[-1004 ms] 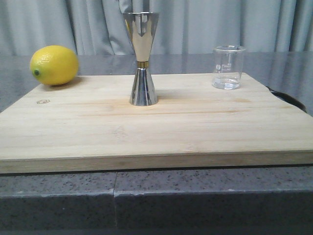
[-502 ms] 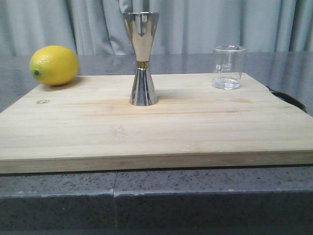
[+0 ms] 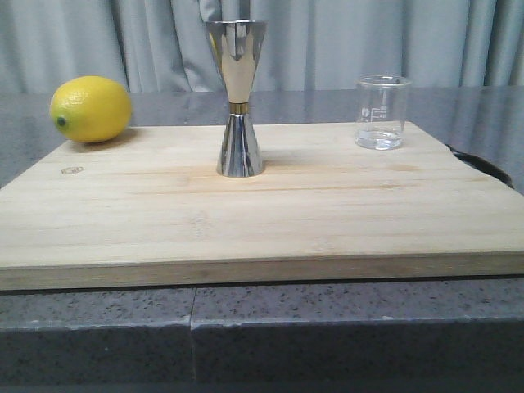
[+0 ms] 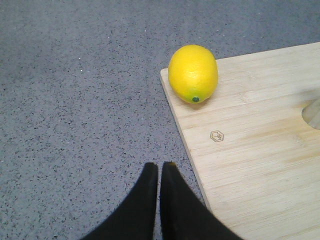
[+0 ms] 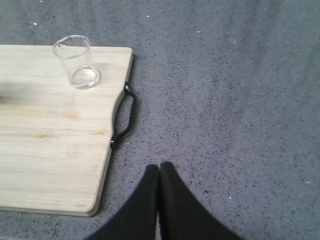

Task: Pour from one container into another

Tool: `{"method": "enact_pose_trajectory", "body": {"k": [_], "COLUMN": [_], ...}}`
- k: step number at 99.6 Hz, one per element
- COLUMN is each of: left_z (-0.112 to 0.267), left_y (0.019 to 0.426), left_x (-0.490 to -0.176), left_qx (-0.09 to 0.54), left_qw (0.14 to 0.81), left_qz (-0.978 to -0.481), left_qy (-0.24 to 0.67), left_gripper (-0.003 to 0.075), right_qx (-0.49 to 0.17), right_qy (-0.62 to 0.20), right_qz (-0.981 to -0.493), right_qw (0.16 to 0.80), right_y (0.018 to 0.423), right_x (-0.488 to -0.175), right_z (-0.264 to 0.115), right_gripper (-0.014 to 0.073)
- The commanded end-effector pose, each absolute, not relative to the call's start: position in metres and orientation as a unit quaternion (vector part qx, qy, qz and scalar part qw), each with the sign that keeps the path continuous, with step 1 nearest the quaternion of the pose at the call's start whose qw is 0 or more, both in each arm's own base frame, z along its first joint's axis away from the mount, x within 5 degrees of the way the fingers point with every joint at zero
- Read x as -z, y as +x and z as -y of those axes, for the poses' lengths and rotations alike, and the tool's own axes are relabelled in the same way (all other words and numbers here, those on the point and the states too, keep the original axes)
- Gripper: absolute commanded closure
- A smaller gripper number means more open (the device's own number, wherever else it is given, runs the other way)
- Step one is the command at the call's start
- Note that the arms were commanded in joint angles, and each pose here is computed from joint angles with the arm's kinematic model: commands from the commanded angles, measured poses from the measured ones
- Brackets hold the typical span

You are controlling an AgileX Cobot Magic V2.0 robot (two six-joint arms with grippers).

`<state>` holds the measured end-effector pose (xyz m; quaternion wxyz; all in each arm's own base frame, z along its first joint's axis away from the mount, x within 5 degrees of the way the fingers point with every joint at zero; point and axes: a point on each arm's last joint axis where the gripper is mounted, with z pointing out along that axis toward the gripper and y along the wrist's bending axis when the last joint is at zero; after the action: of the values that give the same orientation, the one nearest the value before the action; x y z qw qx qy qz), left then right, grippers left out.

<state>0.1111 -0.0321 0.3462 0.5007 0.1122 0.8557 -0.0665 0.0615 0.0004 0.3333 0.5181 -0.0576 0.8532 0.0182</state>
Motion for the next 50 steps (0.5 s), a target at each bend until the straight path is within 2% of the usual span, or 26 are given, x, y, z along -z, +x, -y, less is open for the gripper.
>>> {"method": "enact_pose_trajectory", "body": {"k": [1,29,50], "left_z": [0.034,0.034,0.012], "left_y": [0.112,0.111,0.086], "left_x": [-0.361,-0.357,-0.344], "left_qx": [0.079,0.084,0.03], "left_qw": [0.544,0.546,0.638], "left_qz": [-0.828,-0.826,-0.766], "left_qy": [0.111,0.108,0.071], "left_gripper": [0.0739,0.074,0.0739], "right_qx": [-0.014,-0.014,-0.014], "right_qy": [-0.061,-0.061,-0.061], "right_qz": [-0.828,-0.828,-0.829], "right_qw": [0.557,0.557,0.556], "right_y": [0.064,0.064,0.064], "right_x": [-0.347,-0.347,-0.346], "right_z": [0.0,0.0,0.0], "right_gripper": [0.0666,0.0666,0.0666]}}
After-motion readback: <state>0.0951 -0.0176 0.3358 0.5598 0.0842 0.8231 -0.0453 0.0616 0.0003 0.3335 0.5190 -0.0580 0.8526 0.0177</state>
